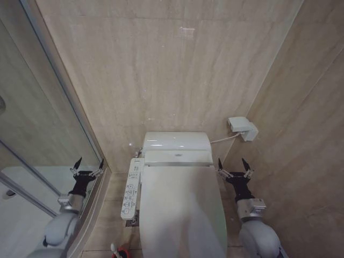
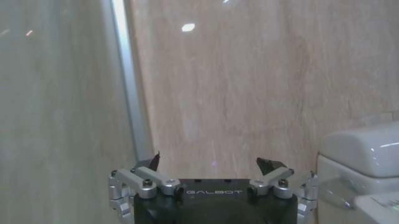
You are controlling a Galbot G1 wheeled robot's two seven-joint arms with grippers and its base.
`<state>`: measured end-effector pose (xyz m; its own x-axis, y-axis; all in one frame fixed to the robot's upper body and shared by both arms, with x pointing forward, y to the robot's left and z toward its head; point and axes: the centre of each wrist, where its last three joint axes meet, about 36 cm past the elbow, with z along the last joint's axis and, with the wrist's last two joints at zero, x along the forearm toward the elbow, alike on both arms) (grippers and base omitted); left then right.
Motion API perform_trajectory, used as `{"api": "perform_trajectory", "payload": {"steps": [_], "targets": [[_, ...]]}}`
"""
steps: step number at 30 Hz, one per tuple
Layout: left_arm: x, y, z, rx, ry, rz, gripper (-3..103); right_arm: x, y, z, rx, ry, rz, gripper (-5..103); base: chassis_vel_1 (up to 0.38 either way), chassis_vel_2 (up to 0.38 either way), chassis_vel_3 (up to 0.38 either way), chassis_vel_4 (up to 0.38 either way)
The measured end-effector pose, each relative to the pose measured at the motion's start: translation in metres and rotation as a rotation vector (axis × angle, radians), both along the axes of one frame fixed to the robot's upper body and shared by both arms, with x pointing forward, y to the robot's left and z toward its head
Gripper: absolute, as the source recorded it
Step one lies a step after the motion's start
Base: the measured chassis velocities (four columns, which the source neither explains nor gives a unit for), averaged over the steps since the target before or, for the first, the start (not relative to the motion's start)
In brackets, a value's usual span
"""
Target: Open the toilet lid, clean the toilet bowl with a toilet brush, close the toilet lid, and flush.
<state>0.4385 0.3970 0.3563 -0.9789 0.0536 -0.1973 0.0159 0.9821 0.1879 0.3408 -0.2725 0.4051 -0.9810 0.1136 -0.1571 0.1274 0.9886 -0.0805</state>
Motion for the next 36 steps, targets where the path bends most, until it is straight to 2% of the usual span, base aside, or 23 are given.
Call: {"api": "perform_trajectory", "payload": {"steps": [1,5,14,17,18,21,22,25,26,32,33,36], "targets": [[0.0,0.0,0.0,0.0,0.0,0.0,100,0.0,0.0,0.0,0.0,0.0,0.0,100,0.0,0.0,0.0,0.0],[0.043,0.012,0.003,0.071,-0.012,-0.085,100,0.0,0.0,0.0,0.0,0.0,0.0,100,0.0,0.0,0.0,0.0],[0.092,0.007,-0.004,0.146,-0.002,-0.195,100,0.0,0.0,0.0,0.0,0.0,0.0,100,0.0,0.0,0.0,0.0],[0.114,-0.002,-0.007,0.19,0.009,-0.279,100,0.0,0.0,0.0,0.0,0.0,0.0,100,0.0,0.0,0.0,0.0],[0.114,-0.002,-0.007,0.19,0.009,-0.279,100,0.0,0.0,0.0,0.0,0.0,0.0,100,0.0,0.0,0.0,0.0],[0.131,-0.009,-0.01,0.251,0.022,-0.384,100,0.0,0.0,0.0,0.0,0.0,0.0,100,0.0,0.0,0.0,0.0],[0.131,-0.009,-0.01,0.251,0.022,-0.384,100,0.0,0.0,0.0,0.0,0.0,0.0,100,0.0,0.0,0.0,0.0],[0.141,-0.012,-0.014,0.293,0.042,-0.471,100,0.0,0.0,0.0,0.0,0.0,0.0,100,0.0,0.0,0.0,0.0],[0.143,-0.012,-0.016,0.306,0.046,-0.492,80,0.0,0.0,0.0,0.0,0.0,0.0,100,0.0,0.0,0.0,0.0],[0.146,-0.008,-0.024,0.352,0.074,-0.538,80,0.0,0.0,0.0,0.0,0.0,0.0,100,0.0,0.0,0.0,0.0],[0.146,-0.006,-0.026,0.363,0.082,-0.54,53,0.0,0.0,0.0,0.0,0.0,0.0,100,0.0,0.0,0.0,0.0],[0.148,-0.004,-0.029,0.371,0.086,-0.538,53,0.0,0.0,0.0,0.0,0.0,0.0,100,0.0,0.0,0.0,0.0]]}}
